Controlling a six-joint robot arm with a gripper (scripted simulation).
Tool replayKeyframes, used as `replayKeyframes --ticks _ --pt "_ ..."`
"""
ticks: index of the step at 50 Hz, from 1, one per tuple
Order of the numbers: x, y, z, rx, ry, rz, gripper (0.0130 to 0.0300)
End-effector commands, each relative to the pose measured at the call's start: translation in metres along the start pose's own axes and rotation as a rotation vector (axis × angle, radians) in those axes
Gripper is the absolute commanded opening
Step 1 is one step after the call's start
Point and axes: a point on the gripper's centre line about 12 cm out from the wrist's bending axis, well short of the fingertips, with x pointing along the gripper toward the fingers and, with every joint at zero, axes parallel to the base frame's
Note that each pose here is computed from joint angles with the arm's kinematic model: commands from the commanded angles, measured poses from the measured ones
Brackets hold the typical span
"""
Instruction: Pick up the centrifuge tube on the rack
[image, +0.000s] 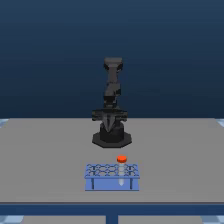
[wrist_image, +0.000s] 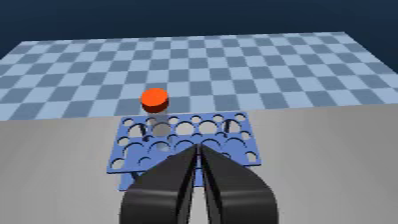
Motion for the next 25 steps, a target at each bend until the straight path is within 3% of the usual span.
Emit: replayKeyframes --ticks 1,25 --pt "0.0000 0.0000 0.0000 0.000 0.000 0.000 0.0300" --pt "0.0000 0.0000 0.0000 0.000 0.000 0.000 0.0300"
